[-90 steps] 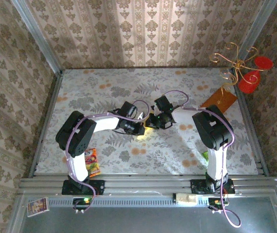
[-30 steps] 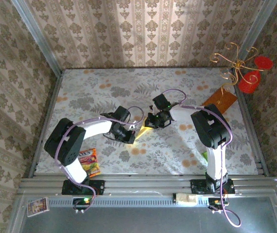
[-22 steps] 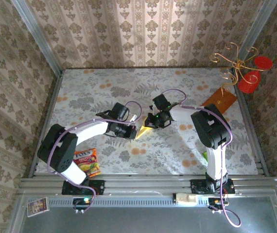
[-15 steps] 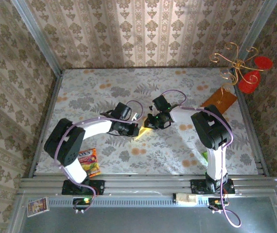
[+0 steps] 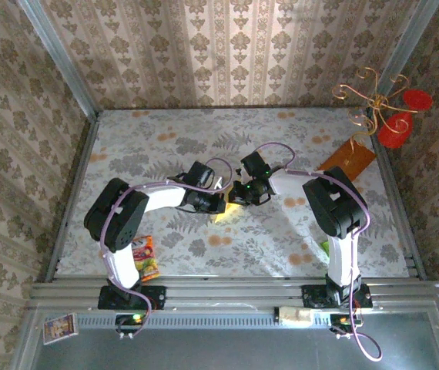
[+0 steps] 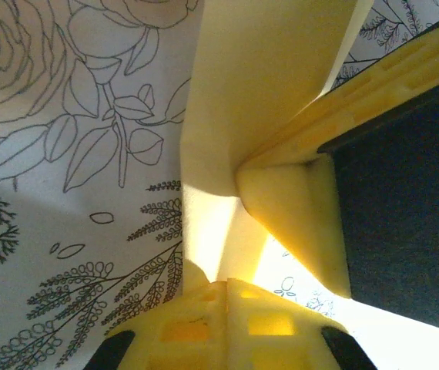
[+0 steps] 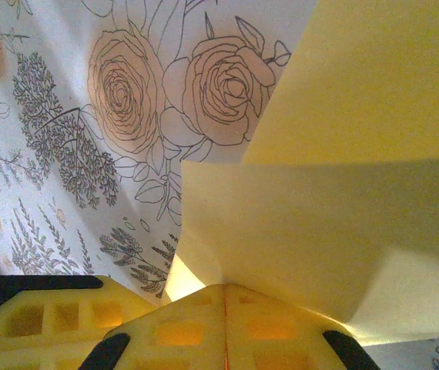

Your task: Fold a paper plane with a square sheet of paper (pick it up from the middle)

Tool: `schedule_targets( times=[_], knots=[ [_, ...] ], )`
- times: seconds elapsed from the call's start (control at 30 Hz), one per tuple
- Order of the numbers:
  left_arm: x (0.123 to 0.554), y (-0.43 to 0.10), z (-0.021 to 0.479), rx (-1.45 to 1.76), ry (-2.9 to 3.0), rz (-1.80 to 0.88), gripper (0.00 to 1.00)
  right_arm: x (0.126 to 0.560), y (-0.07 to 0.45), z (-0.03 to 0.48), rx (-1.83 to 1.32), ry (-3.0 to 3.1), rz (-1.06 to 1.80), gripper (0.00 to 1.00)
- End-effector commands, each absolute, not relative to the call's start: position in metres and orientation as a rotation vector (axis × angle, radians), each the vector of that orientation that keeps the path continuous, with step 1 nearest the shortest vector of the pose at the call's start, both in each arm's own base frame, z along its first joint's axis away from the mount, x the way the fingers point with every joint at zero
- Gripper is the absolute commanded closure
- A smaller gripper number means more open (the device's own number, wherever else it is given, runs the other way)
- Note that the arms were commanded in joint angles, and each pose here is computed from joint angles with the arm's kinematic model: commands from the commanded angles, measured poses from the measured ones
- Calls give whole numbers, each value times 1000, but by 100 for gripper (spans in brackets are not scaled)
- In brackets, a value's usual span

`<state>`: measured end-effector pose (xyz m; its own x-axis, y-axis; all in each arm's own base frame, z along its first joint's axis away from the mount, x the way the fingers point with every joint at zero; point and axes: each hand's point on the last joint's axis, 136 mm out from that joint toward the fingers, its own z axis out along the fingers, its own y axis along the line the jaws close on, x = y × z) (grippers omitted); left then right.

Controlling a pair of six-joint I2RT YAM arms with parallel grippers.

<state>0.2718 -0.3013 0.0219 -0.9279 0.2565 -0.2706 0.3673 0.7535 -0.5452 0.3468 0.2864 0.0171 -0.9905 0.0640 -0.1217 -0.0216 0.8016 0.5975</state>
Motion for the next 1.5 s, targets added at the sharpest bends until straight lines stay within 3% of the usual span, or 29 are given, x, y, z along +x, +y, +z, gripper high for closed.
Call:
schedule_targets(
  times=[0.0, 0.7, 0.8, 0.97, 1.13, 1.47],
  knots=[
    [258, -291, 0, 486, 2874, -852, 100, 352, 270, 22, 85, 2851, 855, 92],
    [248, -289, -9, 516, 2926, -821, 100, 388, 228, 49, 135, 2765, 577, 89],
    [248, -288, -9, 513, 2928, -820, 100, 388, 217, 64, 144, 2724, 521, 84],
    [249, -289, -9, 511, 2923, -823, 100, 381, 187, 61, 201, 2732, 317, 61],
    [250, -291, -6, 511, 2915, -828, 100, 377, 191, 44, 185, 2796, 319, 46],
    [250, -291, -4, 517, 2904, -836, 100, 385, 207, 30, 143, 2855, 362, 40]
  ],
)
